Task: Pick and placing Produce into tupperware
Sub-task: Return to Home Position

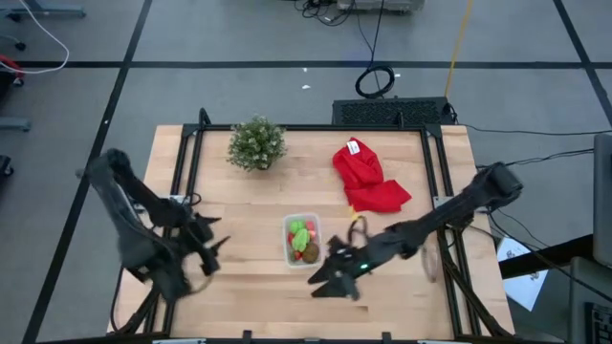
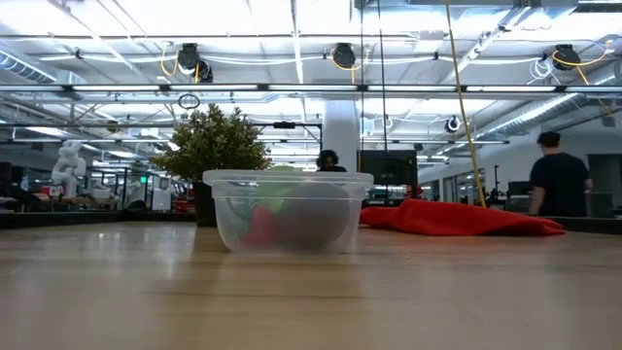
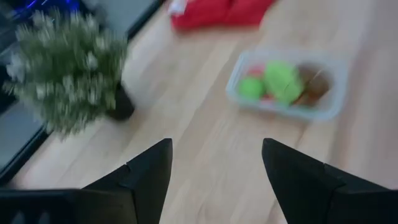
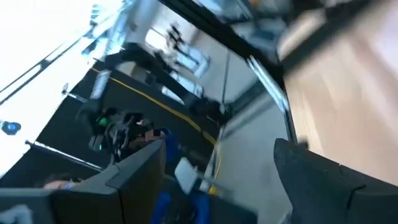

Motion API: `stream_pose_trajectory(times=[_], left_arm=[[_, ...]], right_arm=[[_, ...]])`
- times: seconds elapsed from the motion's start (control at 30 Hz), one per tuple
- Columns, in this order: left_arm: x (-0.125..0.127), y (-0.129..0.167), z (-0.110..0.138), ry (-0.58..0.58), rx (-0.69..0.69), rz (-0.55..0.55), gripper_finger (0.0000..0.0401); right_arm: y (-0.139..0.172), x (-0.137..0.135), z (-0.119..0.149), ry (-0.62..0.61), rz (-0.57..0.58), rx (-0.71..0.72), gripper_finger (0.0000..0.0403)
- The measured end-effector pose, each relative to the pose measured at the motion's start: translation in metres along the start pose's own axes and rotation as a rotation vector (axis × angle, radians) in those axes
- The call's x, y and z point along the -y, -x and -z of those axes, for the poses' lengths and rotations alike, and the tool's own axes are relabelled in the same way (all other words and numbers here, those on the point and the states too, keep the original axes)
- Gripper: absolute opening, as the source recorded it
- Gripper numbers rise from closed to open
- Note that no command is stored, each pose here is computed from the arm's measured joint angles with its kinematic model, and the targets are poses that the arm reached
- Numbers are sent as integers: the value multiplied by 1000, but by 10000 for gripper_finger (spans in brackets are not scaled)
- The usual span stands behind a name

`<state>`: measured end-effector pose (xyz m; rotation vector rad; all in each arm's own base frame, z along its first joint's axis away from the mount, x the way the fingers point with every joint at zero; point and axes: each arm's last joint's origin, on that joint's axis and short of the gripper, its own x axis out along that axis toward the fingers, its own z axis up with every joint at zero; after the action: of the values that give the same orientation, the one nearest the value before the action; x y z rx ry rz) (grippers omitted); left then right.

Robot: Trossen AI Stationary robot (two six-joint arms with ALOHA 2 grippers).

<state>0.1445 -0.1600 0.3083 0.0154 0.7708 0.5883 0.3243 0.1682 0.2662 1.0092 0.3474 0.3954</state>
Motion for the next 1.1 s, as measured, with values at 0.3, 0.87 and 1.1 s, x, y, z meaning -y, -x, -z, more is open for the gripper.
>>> stream_pose_trajectory(times=[0.3, 0.87, 1.1], left_arm=[[-84, 32, -23, 105, 280, 149, 253], [-57, -55, 53, 331, 399, 159, 253], [-84, -64, 51, 344, 450, 76, 253]], right_arm=[[121, -55, -7, 440, -218, 143, 290], [243, 56, 55, 692, -370, 319, 290], [261, 69, 43, 790, -263, 492, 290]])
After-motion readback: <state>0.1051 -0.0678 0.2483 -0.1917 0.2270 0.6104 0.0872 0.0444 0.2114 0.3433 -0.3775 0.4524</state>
